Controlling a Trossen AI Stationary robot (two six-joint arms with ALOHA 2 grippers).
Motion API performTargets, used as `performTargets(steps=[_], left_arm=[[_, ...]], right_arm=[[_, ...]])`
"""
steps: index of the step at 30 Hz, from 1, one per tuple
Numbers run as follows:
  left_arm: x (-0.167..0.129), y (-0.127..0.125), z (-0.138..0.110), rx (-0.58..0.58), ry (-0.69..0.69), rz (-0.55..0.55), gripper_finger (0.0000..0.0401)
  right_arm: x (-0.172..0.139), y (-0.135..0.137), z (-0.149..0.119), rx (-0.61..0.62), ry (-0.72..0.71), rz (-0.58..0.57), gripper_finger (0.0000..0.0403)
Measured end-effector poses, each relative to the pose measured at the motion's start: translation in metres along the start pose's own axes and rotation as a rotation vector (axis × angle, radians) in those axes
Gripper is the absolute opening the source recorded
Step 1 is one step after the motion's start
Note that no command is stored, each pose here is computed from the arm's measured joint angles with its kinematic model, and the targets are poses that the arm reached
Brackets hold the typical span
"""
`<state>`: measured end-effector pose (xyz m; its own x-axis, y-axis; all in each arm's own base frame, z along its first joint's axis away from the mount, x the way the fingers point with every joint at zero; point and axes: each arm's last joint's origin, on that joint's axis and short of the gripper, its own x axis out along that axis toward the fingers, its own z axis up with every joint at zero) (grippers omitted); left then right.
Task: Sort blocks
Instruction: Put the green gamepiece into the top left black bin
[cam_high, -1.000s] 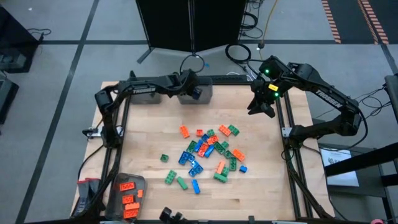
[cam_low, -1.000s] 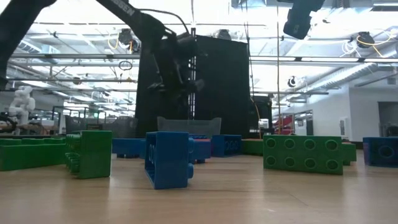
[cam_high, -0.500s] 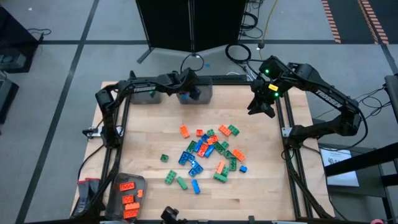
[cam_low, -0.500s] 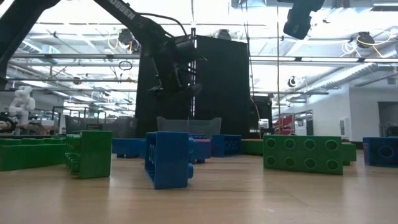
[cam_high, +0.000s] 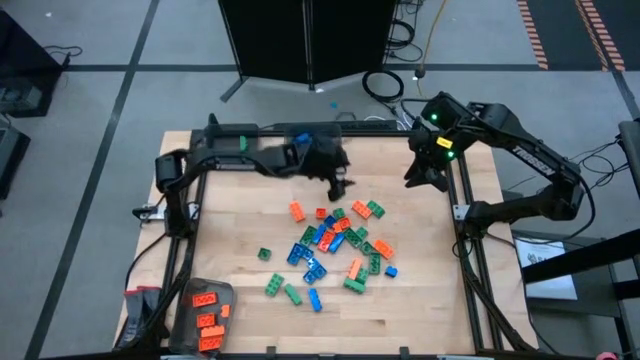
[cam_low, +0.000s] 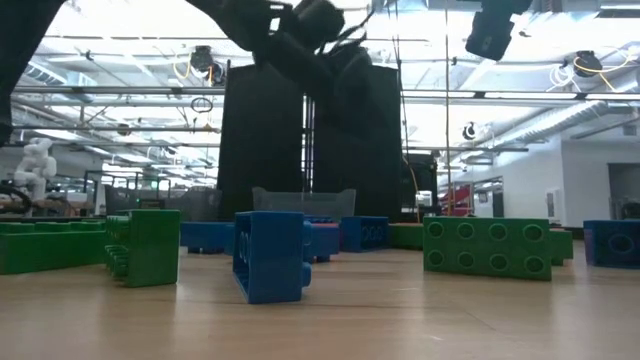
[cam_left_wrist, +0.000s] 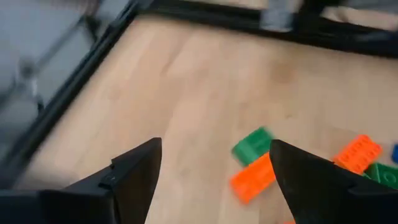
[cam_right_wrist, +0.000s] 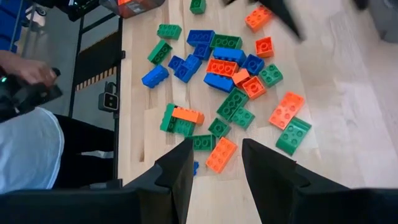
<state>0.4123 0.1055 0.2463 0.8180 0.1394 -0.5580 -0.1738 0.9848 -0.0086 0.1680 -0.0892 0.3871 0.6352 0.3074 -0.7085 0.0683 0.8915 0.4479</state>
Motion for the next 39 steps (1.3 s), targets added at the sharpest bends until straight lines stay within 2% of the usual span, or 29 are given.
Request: performTargets(steps=[2, 4, 5, 8, 10, 11, 13, 16, 18, 20, 26, 30, 39], left_arm=[[0.004, -0.015, -0.002, 0.087, 0.001, -0.019, 0.0297], [0.006, -0.024, -0.003, 0.102, 0.013, -0.024, 0.0297], [0.006, -0.029, -0.004, 0.082, 0.029, -0.012, 0.0297], [-0.003, -0.039, -0.006, 0.027, 0.085, -0.003, 0.0297], [-0.015, -0.045, -0.004, 0.033, 0.112, -0.013, 0.0297], [-0.021, -0.048, -0.002, 0.038, 0.116, -0.01, 0.0297], [-0.034, -0.05, 0.0, 0.047, 0.142, 0.019, 0.0297], [-0.055, -0.046, 0.0, 0.054, 0.207, 0.09, 0.0297], [-0.07, -0.044, 0.002, 0.035, 0.227, 0.129, 0.0297], [-0.085, -0.04, 0.003, 0.005, 0.252, 0.156, 0.0297], [-0.124, -0.035, 0.004, -0.063, 0.297, 0.213, 0.0297], [-0.147, -0.033, 0.004, -0.059, 0.315, 0.257, 0.0297], [-0.186, -0.032, 0.001, -0.098, 0.339, 0.301, 0.0297]], right_arm=[[-0.004, 0.003, -0.002, -0.009, -0.013, -0.002, 0.0134], [-0.007, 0.006, -0.005, -0.009, -0.022, -0.033, 0.0134], [-0.009, 0.005, -0.006, 0.006, -0.021, -0.083, 0.0134], [-0.003, -0.004, -0.011, 0.086, 0.006, -0.376, 0.0134], [0.01, -0.019, -0.019, 0.167, 0.054, -0.578, 0.0128], [0.02, -0.027, -0.024, 0.205, 0.077, -0.62, 0.0123], [0.045, -0.043, -0.04, 0.292, 0.137, -0.609, 0.0106], [0.091, -0.062, -0.067, 0.388, 0.199, -0.477, 0.0063], [0.116, -0.072, -0.082, 0.431, 0.197, -0.446, 0.0026], [0.13, -0.077, -0.09, 0.464, 0.154, -0.438, 0.0008], [0.154, -0.077, -0.094, 0.523, 0.104, -0.418, 0.0002], [0.172, -0.076, -0.089, 0.525, 0.089, -0.404, 0.0001], [0.205, -0.079, -0.091, 0.588, 0.157, -0.433, 0.0001]])
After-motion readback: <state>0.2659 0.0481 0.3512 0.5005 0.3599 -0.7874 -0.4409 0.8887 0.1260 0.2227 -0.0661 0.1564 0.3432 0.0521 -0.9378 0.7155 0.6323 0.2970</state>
